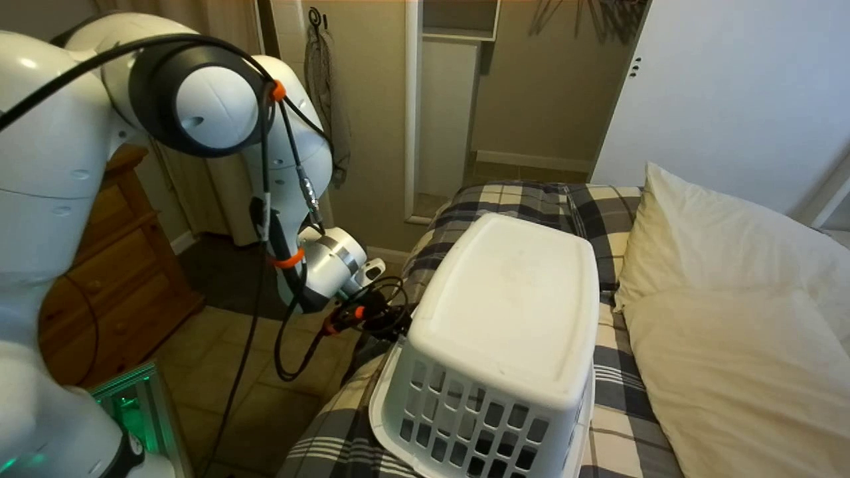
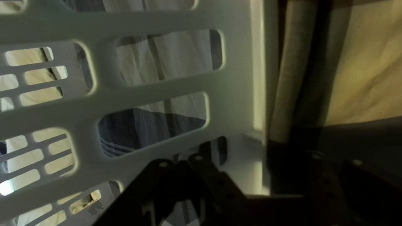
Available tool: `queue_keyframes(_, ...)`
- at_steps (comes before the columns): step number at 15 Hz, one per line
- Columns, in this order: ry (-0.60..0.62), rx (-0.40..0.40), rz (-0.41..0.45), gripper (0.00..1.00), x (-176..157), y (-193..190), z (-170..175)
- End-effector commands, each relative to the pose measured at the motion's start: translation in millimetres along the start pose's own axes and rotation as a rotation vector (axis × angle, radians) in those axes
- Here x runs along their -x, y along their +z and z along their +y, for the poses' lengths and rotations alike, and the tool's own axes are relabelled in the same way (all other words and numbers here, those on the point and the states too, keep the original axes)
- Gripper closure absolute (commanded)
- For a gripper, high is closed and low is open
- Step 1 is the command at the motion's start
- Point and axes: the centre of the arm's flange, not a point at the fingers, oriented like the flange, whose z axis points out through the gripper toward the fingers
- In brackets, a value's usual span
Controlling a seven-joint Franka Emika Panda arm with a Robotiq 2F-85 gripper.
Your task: Place the white basket upright.
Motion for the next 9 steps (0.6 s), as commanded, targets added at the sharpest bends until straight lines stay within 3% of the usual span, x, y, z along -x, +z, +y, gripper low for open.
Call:
queue_keyframes(1,0.035,0.057,0.018,0.12,6.6,2.4,38.6)
queue_keyframes(3,0.051,0.056,0.034,0.02,5.8,-1.9,44.9)
queue_keyframes(9,0.086,0.096,0.057,0.0,10.0,-8.1,71.1)
